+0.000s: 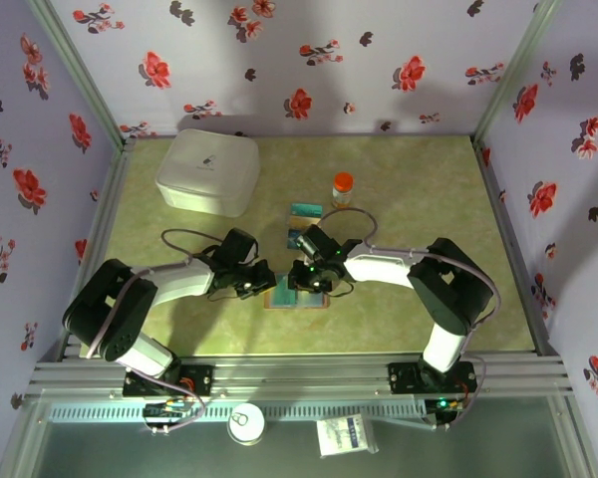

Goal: Take the credit cards out of the card holder

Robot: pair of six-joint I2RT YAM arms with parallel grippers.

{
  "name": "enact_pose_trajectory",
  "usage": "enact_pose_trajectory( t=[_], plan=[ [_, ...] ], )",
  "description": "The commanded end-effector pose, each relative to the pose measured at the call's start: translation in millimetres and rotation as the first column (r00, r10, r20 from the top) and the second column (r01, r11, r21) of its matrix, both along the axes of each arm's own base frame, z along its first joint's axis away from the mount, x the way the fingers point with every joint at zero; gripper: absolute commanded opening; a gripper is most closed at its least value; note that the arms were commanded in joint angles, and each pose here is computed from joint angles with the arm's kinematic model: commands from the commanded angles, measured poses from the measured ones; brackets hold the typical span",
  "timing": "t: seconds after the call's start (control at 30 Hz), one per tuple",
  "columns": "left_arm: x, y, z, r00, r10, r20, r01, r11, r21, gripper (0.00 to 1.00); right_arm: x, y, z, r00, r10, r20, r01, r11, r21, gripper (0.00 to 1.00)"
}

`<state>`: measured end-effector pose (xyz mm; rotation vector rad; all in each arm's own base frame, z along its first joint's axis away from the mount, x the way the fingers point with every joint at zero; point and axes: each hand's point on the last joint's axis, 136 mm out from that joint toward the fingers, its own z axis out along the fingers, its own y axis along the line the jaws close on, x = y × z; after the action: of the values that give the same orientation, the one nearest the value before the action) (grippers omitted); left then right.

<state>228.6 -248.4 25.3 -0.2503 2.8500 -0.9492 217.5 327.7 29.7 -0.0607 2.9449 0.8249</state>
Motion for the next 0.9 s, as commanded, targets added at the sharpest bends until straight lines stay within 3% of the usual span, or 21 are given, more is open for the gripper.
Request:
enact_pose_trajectory(
  t=[0.0,0.43,0.67,0.87],
  plan=[
    [0,8,4,1.0,-0.004,0.012,0.004,0.999,0.035,0.09,3,0,13,0.999,0.013,0.043,-0.012,1.0,-0.011,0.24],
    [-1,7,7,1.0,-0.006,0.012,0.005,1.0,0.031,0.08,1,20,28,0.999,0.031,0.045,-0.035,0.995,0.096,0.24],
    [-3,9,5,1.0,-0.012,0.005,0.012,0.999,0.037,0.0,-2,26,20,0.999,0.044,0.019,-0.046,0.993,0.107,0.24],
    [-6,12,-4,1.0,-0.014,-0.012,0.015,0.998,0.06,0.0,-5,26,10,0.999,0.051,-0.006,-0.05,0.994,0.098,0.24]
  ],
)
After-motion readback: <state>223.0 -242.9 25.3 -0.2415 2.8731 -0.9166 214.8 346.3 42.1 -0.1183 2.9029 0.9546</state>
